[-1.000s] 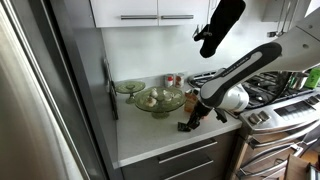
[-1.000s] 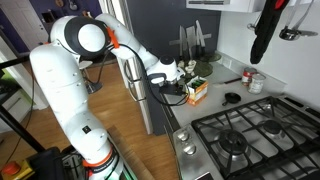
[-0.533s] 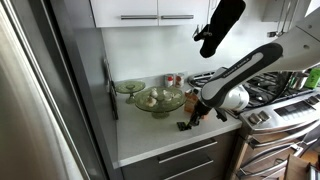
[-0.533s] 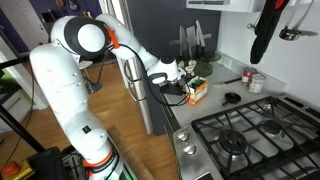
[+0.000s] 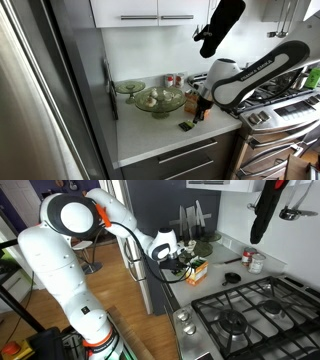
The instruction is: Pick up a green and black sachet and put it in them orange sachet pack
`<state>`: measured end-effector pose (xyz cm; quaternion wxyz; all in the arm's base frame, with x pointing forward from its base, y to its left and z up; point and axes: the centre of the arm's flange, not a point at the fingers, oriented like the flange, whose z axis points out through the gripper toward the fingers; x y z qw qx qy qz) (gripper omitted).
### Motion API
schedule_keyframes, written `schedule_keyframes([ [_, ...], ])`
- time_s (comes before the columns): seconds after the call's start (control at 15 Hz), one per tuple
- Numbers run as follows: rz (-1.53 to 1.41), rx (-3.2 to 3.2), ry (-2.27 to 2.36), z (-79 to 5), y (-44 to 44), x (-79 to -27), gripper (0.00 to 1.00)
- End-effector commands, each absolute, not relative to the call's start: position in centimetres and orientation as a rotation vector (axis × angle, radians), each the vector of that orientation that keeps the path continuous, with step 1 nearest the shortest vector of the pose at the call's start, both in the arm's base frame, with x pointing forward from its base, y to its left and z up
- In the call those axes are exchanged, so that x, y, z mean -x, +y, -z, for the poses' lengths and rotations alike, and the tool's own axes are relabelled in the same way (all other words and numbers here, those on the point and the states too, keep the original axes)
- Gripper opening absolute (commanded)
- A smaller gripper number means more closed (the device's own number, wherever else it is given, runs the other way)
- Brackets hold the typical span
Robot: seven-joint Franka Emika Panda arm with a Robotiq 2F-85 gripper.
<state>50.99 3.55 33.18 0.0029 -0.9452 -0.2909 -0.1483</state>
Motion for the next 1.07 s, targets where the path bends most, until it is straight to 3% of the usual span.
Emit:
schedule_keyframes([
  [0.0, 0.359, 2.983, -0.926, -37.3, 3.9, -49.0, 0.0],
  [0.07, 0.342, 2.962, -0.944, -37.6, 3.9, -48.8, 0.26],
  [0.2, 0.304, 2.907, -0.991, -37.4, 3.9, -48.6, 0.32],
  [0.8, 0.26, 2.722, -1.315, -33.6, 3.4, -49.5, 0.99],
  [1.0, 0.27, 2.691, -1.392, -32.6, 3.4, -50.4, 1.0],
])
